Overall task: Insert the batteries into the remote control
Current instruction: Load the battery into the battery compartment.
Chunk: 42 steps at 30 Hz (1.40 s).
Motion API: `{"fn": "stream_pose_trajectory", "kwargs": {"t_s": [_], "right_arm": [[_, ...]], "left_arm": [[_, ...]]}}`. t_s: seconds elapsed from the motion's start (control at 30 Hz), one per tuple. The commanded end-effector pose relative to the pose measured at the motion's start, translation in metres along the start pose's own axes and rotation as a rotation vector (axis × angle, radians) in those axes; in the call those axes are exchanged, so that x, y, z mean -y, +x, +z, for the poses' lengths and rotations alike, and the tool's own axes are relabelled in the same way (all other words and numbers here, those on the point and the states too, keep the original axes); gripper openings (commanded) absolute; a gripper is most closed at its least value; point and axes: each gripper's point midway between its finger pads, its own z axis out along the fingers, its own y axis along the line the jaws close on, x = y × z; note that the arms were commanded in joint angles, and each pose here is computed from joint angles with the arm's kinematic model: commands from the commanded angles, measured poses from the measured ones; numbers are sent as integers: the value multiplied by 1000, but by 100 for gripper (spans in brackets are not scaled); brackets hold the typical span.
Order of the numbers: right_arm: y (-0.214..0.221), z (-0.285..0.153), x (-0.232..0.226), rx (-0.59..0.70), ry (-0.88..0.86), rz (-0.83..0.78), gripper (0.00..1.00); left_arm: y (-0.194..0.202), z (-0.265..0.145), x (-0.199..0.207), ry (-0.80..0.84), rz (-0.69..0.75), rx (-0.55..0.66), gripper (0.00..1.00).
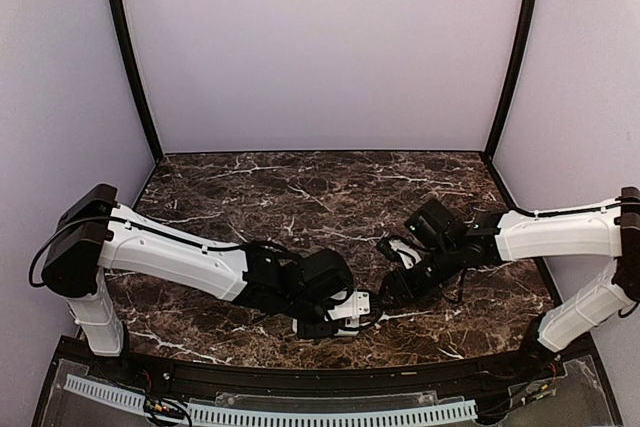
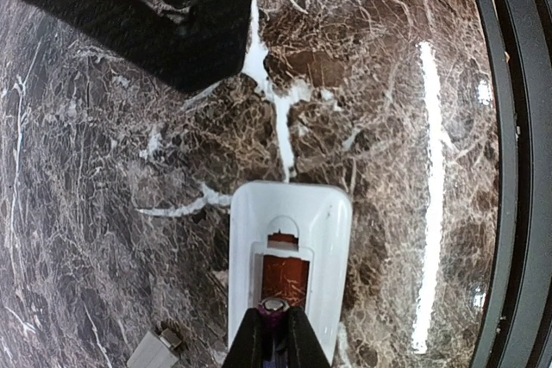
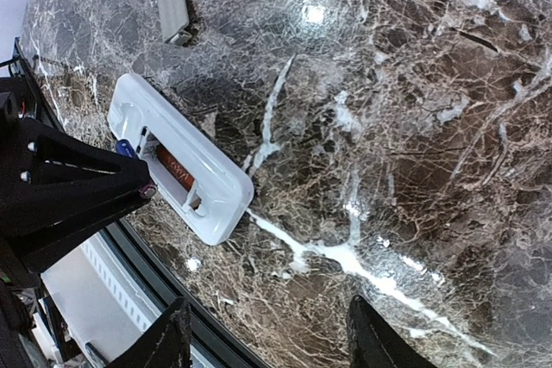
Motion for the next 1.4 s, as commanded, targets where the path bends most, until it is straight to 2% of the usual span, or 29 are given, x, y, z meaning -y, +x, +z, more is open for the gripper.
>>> {"fn": "stream_pose_trajectory", "kwargs": {"t_s": [0.0, 0.3, 0.87, 0.93, 1.03, 1.13, 1.27, 1.37], "right_arm": [[-5, 2, -1, 15, -13, -6, 58], [-4, 4, -2, 12, -25, -6, 59], [-4, -1, -3, 28, -24, -10, 59], [-5, -2, -4, 32, -26, -11, 59], [-5, -2, -5, 31, -30, -10, 59], [-5, -3, -5, 32, -30, -12, 59], [-9, -5, -8, 34, -29, -43, 59], [-16, -8, -13, 41, -31, -102, 59]], "left_arm": [[-8, 0, 1, 13, 3, 6, 0], [-7, 7, 2, 15, 23, -5, 0], [-9, 15, 3, 15, 27, 9, 14], [-7, 15, 3, 11, 30, 3, 18], [-5, 16, 2, 7, 33, -7, 28], [-6, 12, -4, -20, 31, -12, 31], [-26, -16, -16, -59, 24, 69, 36], [-40, -35, -22, -56, 1, 141, 46]]}}
